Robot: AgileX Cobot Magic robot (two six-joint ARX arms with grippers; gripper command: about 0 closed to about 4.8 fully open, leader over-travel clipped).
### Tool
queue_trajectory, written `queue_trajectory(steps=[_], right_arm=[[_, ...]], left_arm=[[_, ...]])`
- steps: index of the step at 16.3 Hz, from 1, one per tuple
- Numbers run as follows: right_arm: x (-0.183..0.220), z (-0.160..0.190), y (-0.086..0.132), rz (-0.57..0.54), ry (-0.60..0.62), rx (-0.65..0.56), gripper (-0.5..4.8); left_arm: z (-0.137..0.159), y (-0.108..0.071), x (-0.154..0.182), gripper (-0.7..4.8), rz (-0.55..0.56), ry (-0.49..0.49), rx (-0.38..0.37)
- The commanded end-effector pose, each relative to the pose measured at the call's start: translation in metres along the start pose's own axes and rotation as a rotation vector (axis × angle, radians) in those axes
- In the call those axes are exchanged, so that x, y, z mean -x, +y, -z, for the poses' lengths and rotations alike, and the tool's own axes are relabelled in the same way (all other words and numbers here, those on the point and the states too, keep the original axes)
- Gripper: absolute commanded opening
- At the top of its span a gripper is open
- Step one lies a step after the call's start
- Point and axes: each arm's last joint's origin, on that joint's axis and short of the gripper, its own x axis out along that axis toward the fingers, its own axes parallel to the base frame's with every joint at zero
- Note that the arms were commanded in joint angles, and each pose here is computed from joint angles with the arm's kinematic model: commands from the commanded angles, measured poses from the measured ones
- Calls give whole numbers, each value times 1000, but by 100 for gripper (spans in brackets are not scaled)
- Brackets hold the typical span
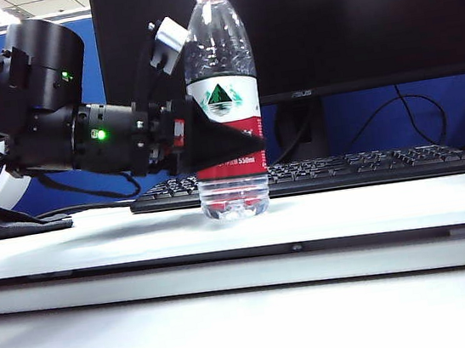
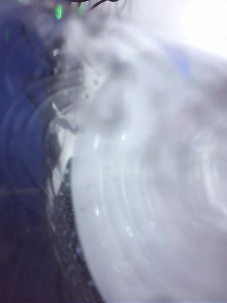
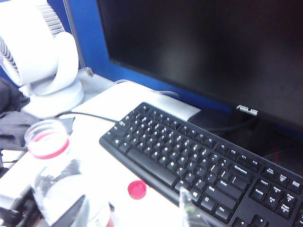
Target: Unscrew the cap from the plastic bottle on the table.
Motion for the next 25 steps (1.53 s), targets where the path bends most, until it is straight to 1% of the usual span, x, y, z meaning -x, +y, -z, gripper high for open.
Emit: queue_trajectory(steps=[1, 2, 4, 5, 6, 8, 9, 10, 13, 15, 17, 18, 21, 22, 25], right_arm=[[1, -3, 1, -7, -20, 5, 247], [1, -3, 1, -10, -20, 5, 247], [1, -3, 1, -14, -19, 5, 247], [1, -3, 1, -14, -19, 5, 247], [1, -3, 1, -14, -19, 5, 247], [0, -3, 1, -14, -16, 5, 247], [0, -3, 1, -14, -16, 4, 247], [0, -3, 1, -17, -16, 2, 247], [0, -3, 1, -19, -15, 0, 247], [0, -3, 1, -40, -16, -5, 247], [0, -4, 2, -43, -27, -12, 247], [0, -5, 2, -45, -35, -22, 247], [0, -7, 2, -71, -57, -43, 247], [0, -8, 2, -73, -64, -49, 247], [0, -8, 3, -80, -69, -69, 247]], left_arm=[[10, -2, 0, 389, 8, 56, 60], [10, -2, 0, 404, 7, 56, 61], [10, -2, 0, 405, 7, 56, 60], [10, -2, 0, 452, 7, 56, 62], [9, -2, 0, 479, 4, 50, 79], [7, -2, 1, 479, 9, 36, 88], [6, -2, 1, 479, 27, 24, 87], [3, -2, 1, 479, 49, 1, 103], [-2, -3, 2, 479, 56, -11, 99], [-12, -3, 6, 479, 36, -33, 75], [-21, -2, 9, 479, -25, -47, 51], [-26, -2, 11, 479, -36, -62, 36], [-42, -3, 16, 479, -36, -123, 0], [-56, -5, 21, 479, -37, -173, -15], [-76, -10, 30, 479, -21, -235, -19]])
